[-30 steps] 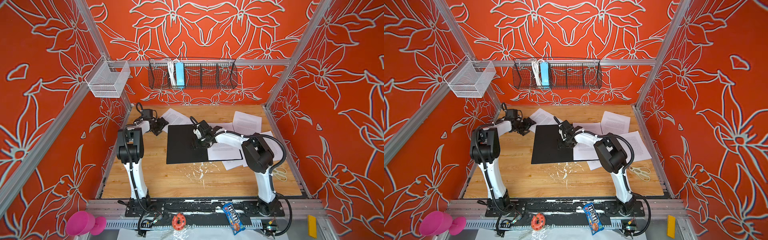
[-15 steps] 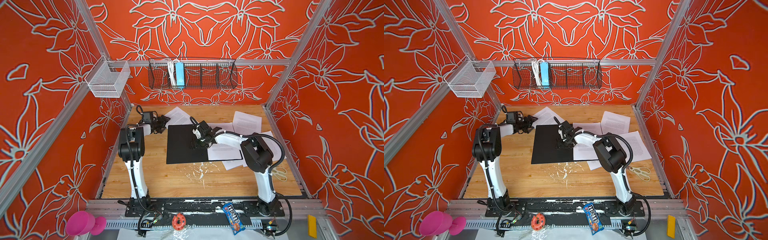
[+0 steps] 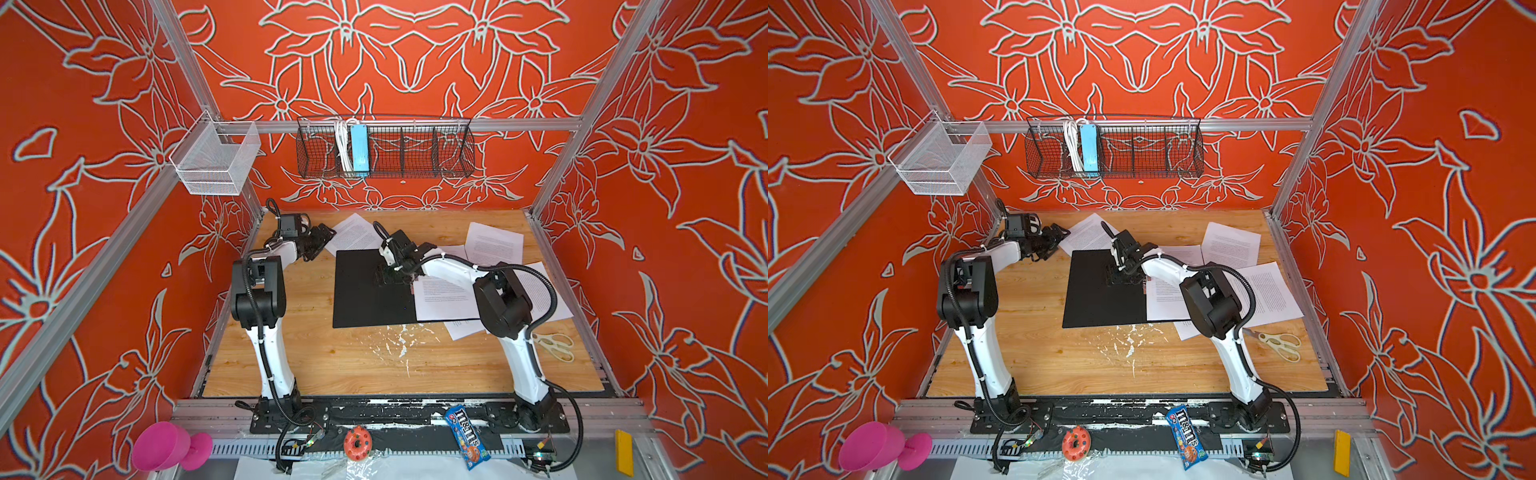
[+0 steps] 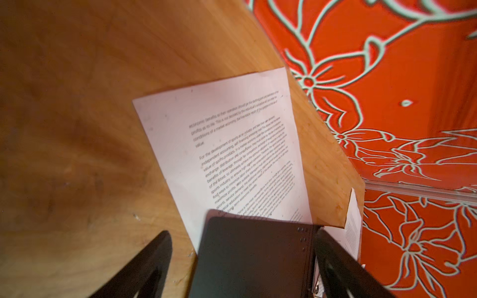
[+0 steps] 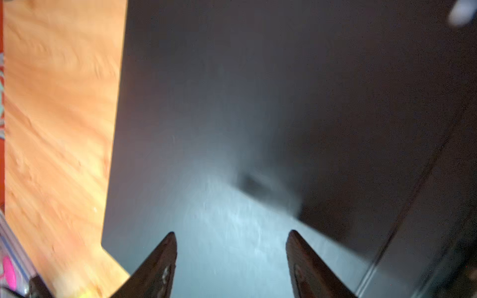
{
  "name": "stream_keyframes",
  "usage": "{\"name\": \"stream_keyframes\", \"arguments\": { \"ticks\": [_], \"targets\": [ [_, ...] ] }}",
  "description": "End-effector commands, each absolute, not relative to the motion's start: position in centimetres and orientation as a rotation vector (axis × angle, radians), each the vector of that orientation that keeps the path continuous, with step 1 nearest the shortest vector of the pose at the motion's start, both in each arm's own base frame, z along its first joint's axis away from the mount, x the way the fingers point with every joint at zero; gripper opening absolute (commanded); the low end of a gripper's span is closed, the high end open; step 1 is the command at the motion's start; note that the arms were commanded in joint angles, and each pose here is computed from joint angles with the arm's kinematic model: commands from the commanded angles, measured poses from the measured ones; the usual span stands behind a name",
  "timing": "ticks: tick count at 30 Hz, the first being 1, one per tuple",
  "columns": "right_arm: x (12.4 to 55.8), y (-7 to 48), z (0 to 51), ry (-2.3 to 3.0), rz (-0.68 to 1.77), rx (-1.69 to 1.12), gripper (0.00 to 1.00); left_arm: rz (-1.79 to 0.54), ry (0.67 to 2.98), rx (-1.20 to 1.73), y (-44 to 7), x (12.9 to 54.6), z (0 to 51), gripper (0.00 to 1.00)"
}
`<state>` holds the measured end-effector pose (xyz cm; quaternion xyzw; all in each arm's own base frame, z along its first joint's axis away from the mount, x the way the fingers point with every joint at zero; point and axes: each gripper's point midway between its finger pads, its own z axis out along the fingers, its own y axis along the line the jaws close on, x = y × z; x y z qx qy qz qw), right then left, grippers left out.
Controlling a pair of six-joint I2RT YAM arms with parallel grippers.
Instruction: Put the files into the folder
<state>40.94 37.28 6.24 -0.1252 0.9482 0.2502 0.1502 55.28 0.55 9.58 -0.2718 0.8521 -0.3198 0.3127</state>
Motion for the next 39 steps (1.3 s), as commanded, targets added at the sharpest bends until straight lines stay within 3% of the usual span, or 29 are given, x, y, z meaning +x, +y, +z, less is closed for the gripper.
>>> {"name": "stream_keyframes", "arguments": {
  "ticks": [1,10,22,39],
  "targets": [
    [42.5,36.1,5.3,2.761,0.646,-0.343,0.69,-0.771,2.292,-0.695,2.3,54.8,9.3,0.88],
    [44.8,35.8,4.2,2.76,0.629,-0.341,0.68,-0.718,2.26,-0.68,4.2,57.4,8.1,0.91],
    [43.8,35.8,3.0,2.798,0.662,-0.339,0.68,-0.813,2.321,-0.846,4.4,59.9,4.0,0.94],
    [44.0,36.9,2.4,2.815,0.725,-0.372,0.67,-1.052,2.537,-0.867,-1.4,58.4,2.2,0.93]
  ]
}}
